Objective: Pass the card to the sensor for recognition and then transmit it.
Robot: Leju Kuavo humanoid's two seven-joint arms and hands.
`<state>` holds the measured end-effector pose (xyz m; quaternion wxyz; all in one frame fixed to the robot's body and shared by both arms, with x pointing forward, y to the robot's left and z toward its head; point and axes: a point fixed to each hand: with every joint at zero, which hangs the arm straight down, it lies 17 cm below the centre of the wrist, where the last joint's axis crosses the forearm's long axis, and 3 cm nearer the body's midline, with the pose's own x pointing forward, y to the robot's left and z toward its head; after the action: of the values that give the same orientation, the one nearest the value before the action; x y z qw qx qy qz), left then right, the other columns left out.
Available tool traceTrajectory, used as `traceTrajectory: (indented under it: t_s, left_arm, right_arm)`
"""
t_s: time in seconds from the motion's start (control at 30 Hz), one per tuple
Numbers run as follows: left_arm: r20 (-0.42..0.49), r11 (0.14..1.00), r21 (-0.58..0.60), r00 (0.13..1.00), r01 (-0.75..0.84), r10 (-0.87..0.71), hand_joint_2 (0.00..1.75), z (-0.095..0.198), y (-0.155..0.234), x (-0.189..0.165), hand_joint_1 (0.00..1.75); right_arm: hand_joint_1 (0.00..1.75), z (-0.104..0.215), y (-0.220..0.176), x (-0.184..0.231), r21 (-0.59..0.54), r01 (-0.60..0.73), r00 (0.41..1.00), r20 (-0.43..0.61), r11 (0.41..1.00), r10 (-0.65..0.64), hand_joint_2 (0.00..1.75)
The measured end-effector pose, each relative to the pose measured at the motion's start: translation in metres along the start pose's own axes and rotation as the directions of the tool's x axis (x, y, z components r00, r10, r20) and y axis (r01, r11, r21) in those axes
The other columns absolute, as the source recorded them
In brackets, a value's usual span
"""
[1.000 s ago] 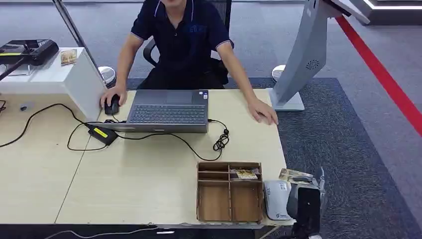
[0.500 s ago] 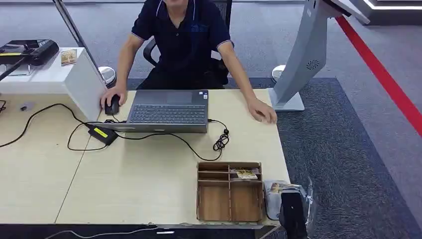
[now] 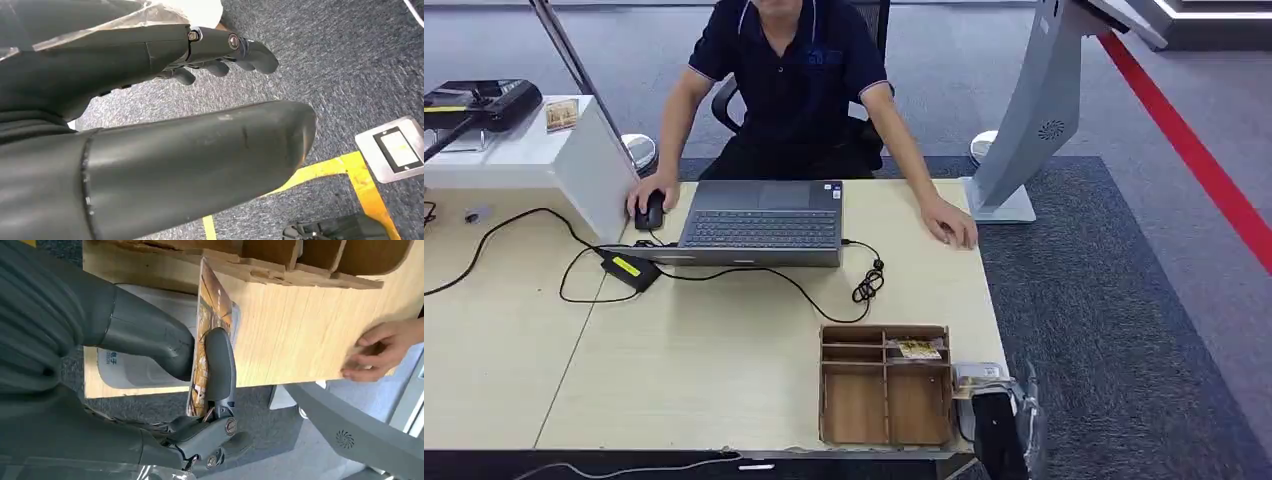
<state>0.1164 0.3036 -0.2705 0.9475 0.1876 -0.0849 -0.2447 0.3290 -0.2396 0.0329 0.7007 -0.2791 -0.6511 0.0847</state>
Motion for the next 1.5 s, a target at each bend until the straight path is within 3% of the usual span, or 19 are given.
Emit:
traceTrajectory:
  t_s: [1.07, 1.3, 1.5]
  left_arm:
    - [-0.001, 1.0, 0.002, 1.0, 0.001, -0.001, 0.0, 0.0, 0.0, 0.0, 0.0]
    - [0.006, 1.0, 0.003, 1.0, 0.014, -0.014, 0.0, 0.0, 0.0, 0.001, 0.0]
    - [0.017, 1.0, 0.004, 0.999, 0.031, -0.031, 0.0, 0.0, 0.001, 0.002, 0.0]
  right_arm:
    - [1.75, 0.0, 0.006, 0.005, 0.021, -0.034, 0.999, 0.035, 0.999, 0.034, 1.75]
    - [1.75, -0.017, -0.009, 0.045, -0.038, -0.053, 0.986, 0.155, 0.998, 0.058, 1.75]
    - [1.75, -0.039, -0.04, 0.109, -0.131, 0.05, 0.958, 0.286, 0.99, -0.011, 1.75]
